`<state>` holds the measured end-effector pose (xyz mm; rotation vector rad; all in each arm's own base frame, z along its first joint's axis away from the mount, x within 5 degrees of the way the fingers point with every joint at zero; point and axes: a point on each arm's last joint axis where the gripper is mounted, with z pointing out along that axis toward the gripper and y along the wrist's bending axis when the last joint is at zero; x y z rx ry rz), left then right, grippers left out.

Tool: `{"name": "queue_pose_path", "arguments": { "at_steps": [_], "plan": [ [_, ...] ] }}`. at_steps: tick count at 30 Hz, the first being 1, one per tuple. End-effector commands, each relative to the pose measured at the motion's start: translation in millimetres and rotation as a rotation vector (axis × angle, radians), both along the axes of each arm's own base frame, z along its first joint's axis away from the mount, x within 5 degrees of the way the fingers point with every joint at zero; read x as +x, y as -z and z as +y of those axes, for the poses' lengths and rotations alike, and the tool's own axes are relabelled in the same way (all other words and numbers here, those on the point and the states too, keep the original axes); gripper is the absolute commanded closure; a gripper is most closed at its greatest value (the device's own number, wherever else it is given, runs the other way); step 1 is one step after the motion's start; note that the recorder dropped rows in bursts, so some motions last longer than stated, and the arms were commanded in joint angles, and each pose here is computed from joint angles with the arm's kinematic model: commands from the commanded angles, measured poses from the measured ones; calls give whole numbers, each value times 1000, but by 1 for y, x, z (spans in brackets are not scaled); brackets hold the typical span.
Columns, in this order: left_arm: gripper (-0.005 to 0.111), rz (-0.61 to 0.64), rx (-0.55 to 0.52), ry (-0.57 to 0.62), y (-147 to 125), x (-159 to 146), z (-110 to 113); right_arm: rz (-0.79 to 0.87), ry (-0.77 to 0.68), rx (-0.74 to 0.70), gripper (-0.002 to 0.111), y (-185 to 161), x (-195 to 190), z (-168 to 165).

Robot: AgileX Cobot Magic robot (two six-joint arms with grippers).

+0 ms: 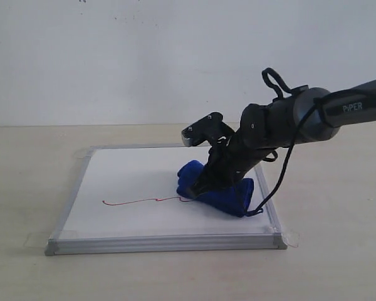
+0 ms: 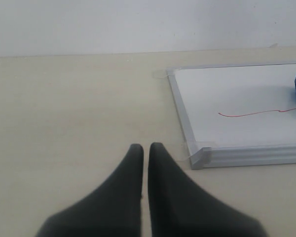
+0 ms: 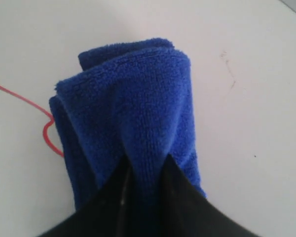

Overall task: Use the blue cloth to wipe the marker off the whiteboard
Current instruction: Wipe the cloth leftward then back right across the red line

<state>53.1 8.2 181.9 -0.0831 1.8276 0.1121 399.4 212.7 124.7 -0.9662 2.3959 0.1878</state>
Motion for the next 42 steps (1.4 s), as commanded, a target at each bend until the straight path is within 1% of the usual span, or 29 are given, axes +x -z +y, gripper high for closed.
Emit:
{"name": "queue_pose_path", "arguments": {
  "at_steps": [1, 6, 9, 12, 13, 14, 15, 17, 18, 20, 22, 24, 25, 27, 28, 30, 32, 35, 37, 38, 40, 42],
  "plan": [
    [103, -9, -6, 7, -1, 0, -1, 27, 94, -18, 109, 11, 10, -28],
    [103, -9, -6, 7, -1, 0, -1, 50, 180, -24, 109, 7, 25, -61],
    [103, -9, -6, 7, -1, 0, -1, 88, 174, -32, 109, 8, 22, -59],
    [103, -9, -6, 7, -1, 0, -1, 119, 92, -60, 109, 9, 10, -38],
    [103, -9, -6, 7, -1, 0, -1, 134, 13, -81, 109, 10, -1, -17],
    [103, -9, -6, 7, -1, 0, -1, 134, -28, -90, 109, 10, -7, -7],
    [103, -9, -6, 7, -1, 0, -1, 130, -86, -95, 109, 8, -17, 14],
    [103, -9, -6, 7, -1, 0, -1, 111, -154, -107, 109, 3, -23, 30],
    [103, -9, -6, 7, -1, 0, -1, 97, -161, -110, 109, 0, -21, 31],
    [103, -9, -6, 7, -1, 0, -1, 56, -116, -137, 109, -5, -7, 19],
    [103, -9, -6, 7, -1, 0, -1, 29, 56, -169, 109, -7, 21, -17],
    [103, -9, -6, 7, -1, 0, -1, 40, 198, -196, 109, -7, 38, -47],
    [103, -9, -6, 7, -1, 0, -1, 60, 208, -208, 109, -5, 38, -50],
    [103, -9, -6, 7, -1, 0, -1, 94, 140, -239, 109, -4, 30, -39],
    [103, -9, -6, 7, -1, 0, -1, 118, 76, -244, 109, -3, 21, -24],
    [103, -9, -6, 7, -1, 0, -1, 155, -51, -200, 109, -2, 2, 11],
    [103, -9, -6, 7, -1, 0, -1, 154, -99, -147, 109, -3, -8, 32],
    [103, -9, -6, 7, -1, 0, -1, 123, -88, -73, 109, -5, -12, 49],
    [103, -9, -6, 7, -1, 0, -1, 93, -32, -28, 109, -8, -7, 50],
    [103, -9, -6, 7, -1, 0, -1, 81, 27, 3, 109, -9, -2, 46],
    [103, -9, -6, 7, -1, 0, -1, 68, 98, 31, 109, -10, 8, 34],
    [103, -9, -6, 7, -1, 0, -1, 54, 176, 45, 109, -11, 20, 16]
  ]
}}
